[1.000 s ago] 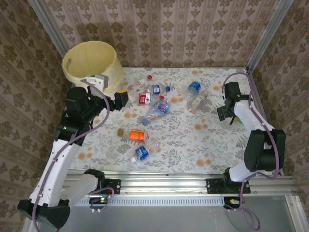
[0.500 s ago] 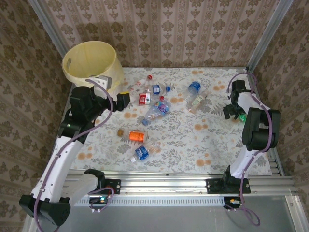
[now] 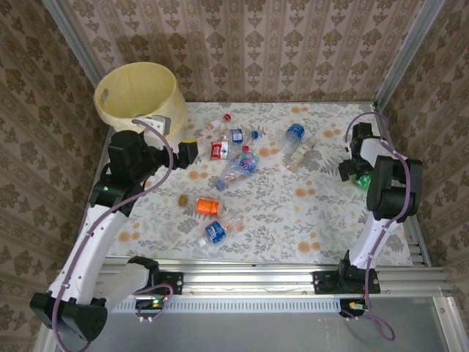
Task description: Throw the plastic bottles in the bin
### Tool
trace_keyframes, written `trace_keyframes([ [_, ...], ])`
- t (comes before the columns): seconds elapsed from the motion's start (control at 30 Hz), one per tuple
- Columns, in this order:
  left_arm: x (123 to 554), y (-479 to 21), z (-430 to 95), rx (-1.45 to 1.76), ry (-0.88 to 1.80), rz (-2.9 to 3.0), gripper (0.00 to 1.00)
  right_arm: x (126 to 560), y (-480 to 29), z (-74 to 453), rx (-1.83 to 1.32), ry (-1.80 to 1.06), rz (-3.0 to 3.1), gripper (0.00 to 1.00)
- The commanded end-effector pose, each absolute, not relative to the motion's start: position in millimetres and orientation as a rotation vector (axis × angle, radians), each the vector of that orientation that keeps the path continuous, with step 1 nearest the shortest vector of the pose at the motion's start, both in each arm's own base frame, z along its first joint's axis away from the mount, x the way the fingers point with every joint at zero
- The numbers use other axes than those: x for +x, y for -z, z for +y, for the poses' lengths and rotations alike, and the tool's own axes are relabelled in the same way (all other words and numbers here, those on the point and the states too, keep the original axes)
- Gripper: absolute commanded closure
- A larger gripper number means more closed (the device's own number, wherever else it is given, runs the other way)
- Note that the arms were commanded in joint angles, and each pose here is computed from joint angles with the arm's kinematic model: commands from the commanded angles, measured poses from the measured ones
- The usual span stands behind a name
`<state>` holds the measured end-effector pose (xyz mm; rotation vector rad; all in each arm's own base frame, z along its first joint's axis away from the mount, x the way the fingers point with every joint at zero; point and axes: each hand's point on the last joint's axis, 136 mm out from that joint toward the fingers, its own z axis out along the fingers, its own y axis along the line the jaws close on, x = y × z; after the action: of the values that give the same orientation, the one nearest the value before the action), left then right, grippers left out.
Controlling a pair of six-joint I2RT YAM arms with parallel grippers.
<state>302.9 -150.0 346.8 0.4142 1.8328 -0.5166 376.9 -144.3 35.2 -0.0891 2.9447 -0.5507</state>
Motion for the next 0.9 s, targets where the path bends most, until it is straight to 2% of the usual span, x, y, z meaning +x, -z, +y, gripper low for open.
trace_keyframes([
  [0.0, 304.0, -348.0, -150.6, 0.426, 0.513, 1.818, 0.0, 378.1, -27.0, -130.2, -0.065, 0.4, 2.972, 0.1],
  [0.37, 302.8, -348.3, -149.4, 0.421, 0.509, 1.814, 0.0, 383.3, -49.8, -98.3, -0.026, 0.156, 2.908, 0.18],
  [0.7, 304.0, -343.5, -149.0, 0.421, 0.503, 1.824, 0.0, 375.9, -36.2, -76.4, -0.023, 0.062, 2.938, 0.27],
  [0.87, 304.3, -342.8, -149.7, 0.423, 0.505, 1.824, 0.0, 371.9, -30.6, -70.3, -0.021, 0.031, 2.985, 0.36],
])
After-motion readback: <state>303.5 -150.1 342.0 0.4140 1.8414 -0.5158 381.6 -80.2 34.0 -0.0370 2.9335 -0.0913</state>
